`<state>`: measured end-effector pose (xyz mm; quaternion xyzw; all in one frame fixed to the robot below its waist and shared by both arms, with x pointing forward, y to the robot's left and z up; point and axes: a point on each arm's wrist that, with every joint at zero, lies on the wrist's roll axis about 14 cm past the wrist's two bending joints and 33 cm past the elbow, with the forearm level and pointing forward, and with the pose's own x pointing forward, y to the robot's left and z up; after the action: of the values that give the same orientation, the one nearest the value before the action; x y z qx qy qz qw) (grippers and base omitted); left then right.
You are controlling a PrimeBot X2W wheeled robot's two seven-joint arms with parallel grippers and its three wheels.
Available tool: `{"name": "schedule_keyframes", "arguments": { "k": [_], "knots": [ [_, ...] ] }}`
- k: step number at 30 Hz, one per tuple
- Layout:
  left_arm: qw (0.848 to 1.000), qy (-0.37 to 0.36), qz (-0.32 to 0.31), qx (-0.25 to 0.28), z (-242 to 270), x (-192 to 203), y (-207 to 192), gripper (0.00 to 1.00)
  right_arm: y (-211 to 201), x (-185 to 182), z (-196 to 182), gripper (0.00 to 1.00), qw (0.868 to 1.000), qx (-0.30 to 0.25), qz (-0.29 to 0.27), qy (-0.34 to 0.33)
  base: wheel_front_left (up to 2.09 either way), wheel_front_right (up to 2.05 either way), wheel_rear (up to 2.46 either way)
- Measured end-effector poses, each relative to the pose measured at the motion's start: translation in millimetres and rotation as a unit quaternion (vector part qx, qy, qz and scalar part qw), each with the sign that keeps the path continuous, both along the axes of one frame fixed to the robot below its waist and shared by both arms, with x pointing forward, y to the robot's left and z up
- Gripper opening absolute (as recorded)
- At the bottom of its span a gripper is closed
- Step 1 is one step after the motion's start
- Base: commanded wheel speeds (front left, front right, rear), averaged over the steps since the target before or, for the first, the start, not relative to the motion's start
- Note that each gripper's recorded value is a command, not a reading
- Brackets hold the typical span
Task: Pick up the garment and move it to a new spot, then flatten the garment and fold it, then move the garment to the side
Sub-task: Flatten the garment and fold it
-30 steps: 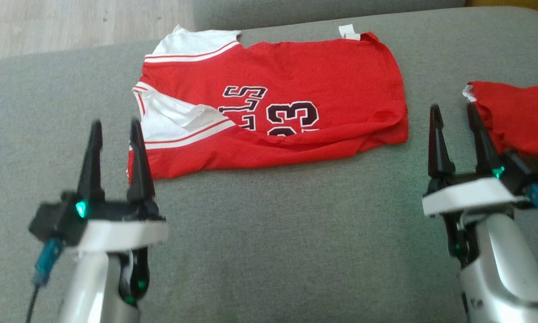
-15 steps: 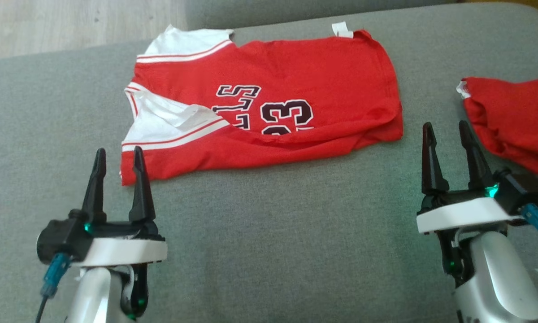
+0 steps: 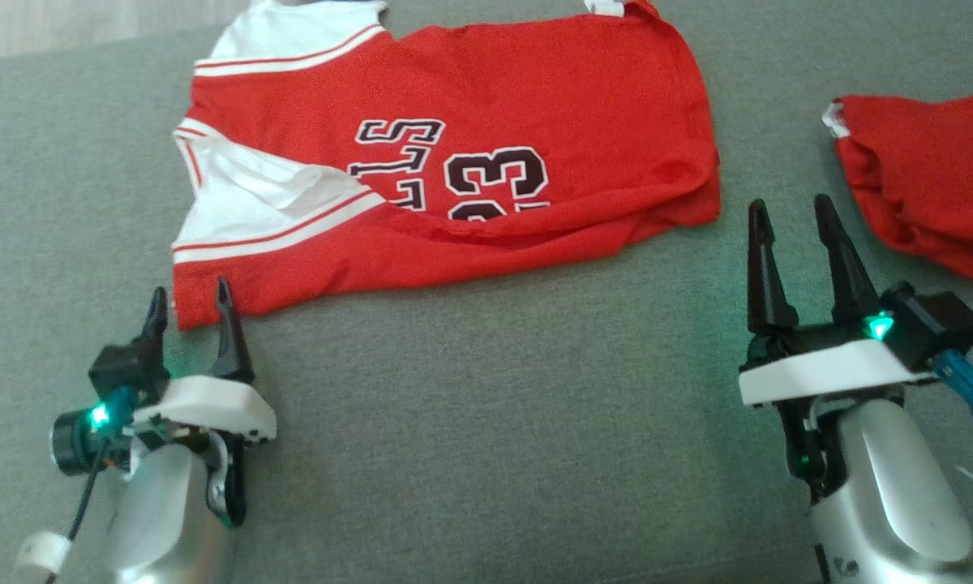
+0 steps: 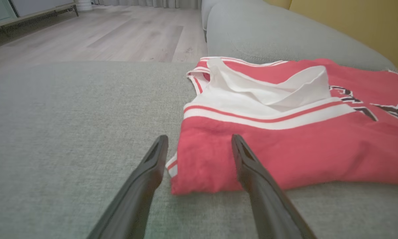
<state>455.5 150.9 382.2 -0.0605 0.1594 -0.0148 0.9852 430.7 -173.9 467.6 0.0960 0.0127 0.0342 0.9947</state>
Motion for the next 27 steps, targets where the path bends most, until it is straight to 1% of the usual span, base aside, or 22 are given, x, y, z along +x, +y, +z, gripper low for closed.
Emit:
{"name": "schedule_keyframes", "arguments": {
  "k": [9, 10, 11, 14, 16, 19, 23, 25, 27],
  "knots": [
    [0.997, 0.065, 0.003, 0.033, -31, 15, 4, 1.0, -7, 2, -3, 1.0, 1.0, 0.001, -0.009, 0.005, 0.0, 0.0, 0.0],
    [0.997, 0.065, 0.003, 0.033, -30, 17, 4, 0.78, -8, 2, -3, 1.0, 1.0, 0.001, -0.01, 0.005, 0.0, 0.0, 0.0],
    [0.997, 0.065, 0.002, 0.033, -30, 19, 3, 0.0, -8, 2, -4, 1.0, 1.0, 0.001, -0.01, 0.005, 0.0, 0.0, 0.0],
    [0.998, 0.049, 0.002, 0.03, -23, 21, 3, 0.0, -7, 1, -9, 1.0, 1.0, 0.002, -0.008, 0.015, 0.0, 0.0, 0.0],
    [0.999, 0.027, 0.011, 0.018, -13, 22, 5, 0.0, -4, -3, -27, 1.0, 0.999, -0.002, -0.005, 0.044, 0.0, 0.0, 0.0],
    [1.0, -0.015, 0.007, 0.004, 11, 29, 3, 0.0, -1, -4, -50, 1.0, 0.996, -0.003, 0.001, 0.089, 0.0, 0.0, 0.0],
    [0.995, -0.1, -0.001, -0.009, 61, 40, 1, 0.0, 2, 13, -62, 1.0, 0.992, 0.016, 0.003, 0.129, 0.0, 0.0, 0.0],
    [0.993, -0.12, 0.0, -0.014, 72, 36, 3, 0.0, 8, 22, -67, 1.0, 0.989, 0.026, 0.008, 0.146, 0.0, 0.0, 0.0],
    [0.992, -0.122, 0.002, -0.013, 72, 32, 4, 0.0, 10, 26, -70, 1.0, 0.987, 0.033, 0.01, 0.155, 0.0, 0.0, 0.0]
  ]
}}
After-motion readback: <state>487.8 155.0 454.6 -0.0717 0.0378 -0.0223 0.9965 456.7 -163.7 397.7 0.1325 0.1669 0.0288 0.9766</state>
